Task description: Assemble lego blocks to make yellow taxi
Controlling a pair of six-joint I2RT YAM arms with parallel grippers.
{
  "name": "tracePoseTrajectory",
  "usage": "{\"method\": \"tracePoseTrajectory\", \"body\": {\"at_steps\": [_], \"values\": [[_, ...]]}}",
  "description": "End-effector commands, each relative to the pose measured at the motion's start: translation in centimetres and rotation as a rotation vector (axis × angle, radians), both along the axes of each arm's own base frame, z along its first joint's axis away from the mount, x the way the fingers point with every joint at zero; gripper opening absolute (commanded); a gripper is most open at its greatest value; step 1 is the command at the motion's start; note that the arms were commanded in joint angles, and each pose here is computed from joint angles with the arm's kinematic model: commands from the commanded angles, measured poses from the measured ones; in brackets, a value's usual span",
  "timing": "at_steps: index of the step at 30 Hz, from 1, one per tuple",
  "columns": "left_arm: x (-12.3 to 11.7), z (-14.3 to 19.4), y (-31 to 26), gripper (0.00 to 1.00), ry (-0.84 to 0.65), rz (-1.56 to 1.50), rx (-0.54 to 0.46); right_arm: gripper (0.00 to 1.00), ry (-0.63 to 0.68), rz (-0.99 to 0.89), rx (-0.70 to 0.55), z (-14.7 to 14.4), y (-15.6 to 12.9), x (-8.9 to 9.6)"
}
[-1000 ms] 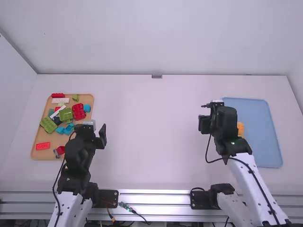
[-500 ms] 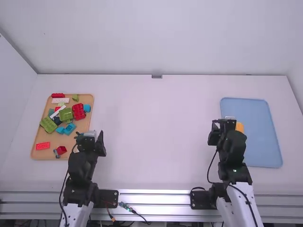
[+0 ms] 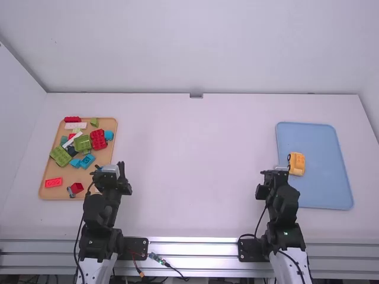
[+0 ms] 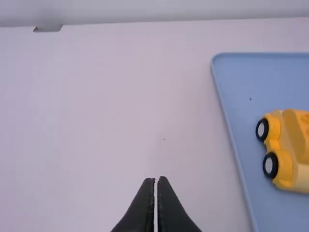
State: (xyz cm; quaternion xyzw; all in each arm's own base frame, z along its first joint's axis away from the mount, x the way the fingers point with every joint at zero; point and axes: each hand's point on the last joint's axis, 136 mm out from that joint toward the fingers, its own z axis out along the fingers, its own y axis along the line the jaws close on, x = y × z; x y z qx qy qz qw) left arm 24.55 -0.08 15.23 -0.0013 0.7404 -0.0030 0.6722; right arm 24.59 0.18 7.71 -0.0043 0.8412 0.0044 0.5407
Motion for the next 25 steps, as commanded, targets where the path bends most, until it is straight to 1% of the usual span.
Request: {"method": "tracePoseTrajectory", "body": {"at_steps": [1, 6, 13, 25], "values": [[0.0, -0.5, 0.1, 0.04, 0.009, 0.002, 0.006, 0.0, -0.032, 0.003, 0.004, 0.4, 0.1, 0.0], [0.0, -0.5, 0.1, 0.0, 0.009, 0.002, 0.006, 0.0, -0.108, 0.003, 0.004, 2.2, 0.1, 0.2], [0.0, -0.5, 0.1, 0.0, 0.009, 0.002, 0.006, 0.0, -0.206, 0.003, 0.004, 4.4, 0.1, 0.2], [0.0, -0.5, 0.1, 0.0, 0.009, 0.002, 0.006, 0.0, -0.323, 0.003, 0.004, 7.1, 0.1, 0.0]]}}
